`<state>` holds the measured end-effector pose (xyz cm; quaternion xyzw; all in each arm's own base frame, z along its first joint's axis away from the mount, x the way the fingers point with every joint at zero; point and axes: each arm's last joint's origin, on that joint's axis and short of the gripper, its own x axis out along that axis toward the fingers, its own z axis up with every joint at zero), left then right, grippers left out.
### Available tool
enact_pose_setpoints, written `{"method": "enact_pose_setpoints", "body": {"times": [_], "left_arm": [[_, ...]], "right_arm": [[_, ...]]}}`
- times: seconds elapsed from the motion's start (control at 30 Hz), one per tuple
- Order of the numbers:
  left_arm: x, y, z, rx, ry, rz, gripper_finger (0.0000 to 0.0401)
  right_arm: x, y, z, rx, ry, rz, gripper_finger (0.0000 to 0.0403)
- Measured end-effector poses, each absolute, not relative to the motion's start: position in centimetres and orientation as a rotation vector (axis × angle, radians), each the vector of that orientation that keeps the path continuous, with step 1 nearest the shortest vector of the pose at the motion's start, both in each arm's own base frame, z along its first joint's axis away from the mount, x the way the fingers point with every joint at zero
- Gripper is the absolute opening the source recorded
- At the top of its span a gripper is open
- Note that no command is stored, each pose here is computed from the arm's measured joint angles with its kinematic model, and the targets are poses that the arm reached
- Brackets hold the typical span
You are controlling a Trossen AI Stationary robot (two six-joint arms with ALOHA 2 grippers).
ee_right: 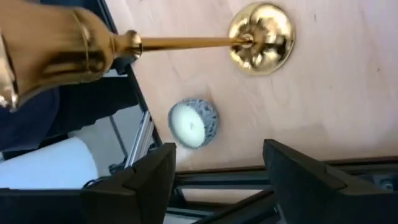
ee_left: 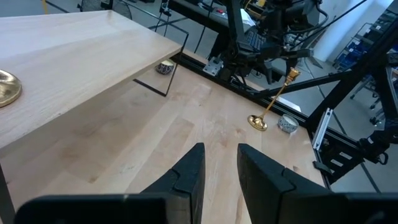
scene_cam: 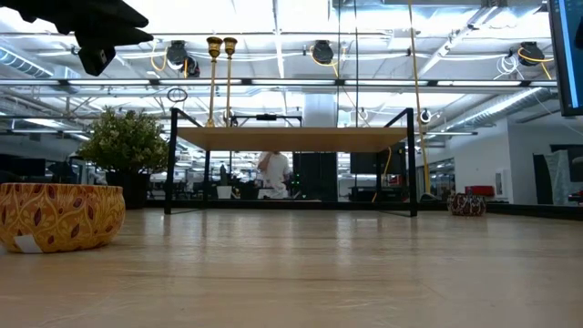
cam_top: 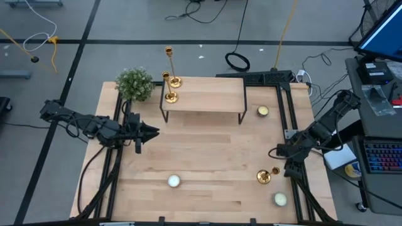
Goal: Pick & Place candle stick holders
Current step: Put the gold candle holder on the shelf
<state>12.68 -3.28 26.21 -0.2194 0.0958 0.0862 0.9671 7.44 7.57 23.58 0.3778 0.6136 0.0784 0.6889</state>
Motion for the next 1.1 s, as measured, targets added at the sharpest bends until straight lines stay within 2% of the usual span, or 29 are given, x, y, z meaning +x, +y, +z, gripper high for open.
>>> {"method": "enact_pose_setpoints", "body": {"times": [0.17,0.57,0.77,0.93,1.1], "left_arm": [[12.7,-3.3,26.2,-0.444,0.193,0.174,0.0093],[12.7,-3.3,26.1,-0.44,0.201,0.177,0.0093],[12.7,-3.3,26.1,-0.439,0.201,0.176,0.0093],[12.7,-3.3,26.2,-0.439,0.2,0.177,0.0093],[12.7,-3.3,26.2,-0.44,0.2,0.177,0.0093]], "right_arm": [[7.5,7.5,23.6,0.828,1.318,0.132,0.0238],[6.3,8.0,24.0,0.795,1.268,0.184,0.0238],[5.5,7.6,23.9,0.82,1.285,0.13,0.0238],[5.4,7.6,23.9,0.787,1.275,0.157,0.0238],[5.6,7.2,24.1,0.653,1.116,0.19,0.0238]]}}
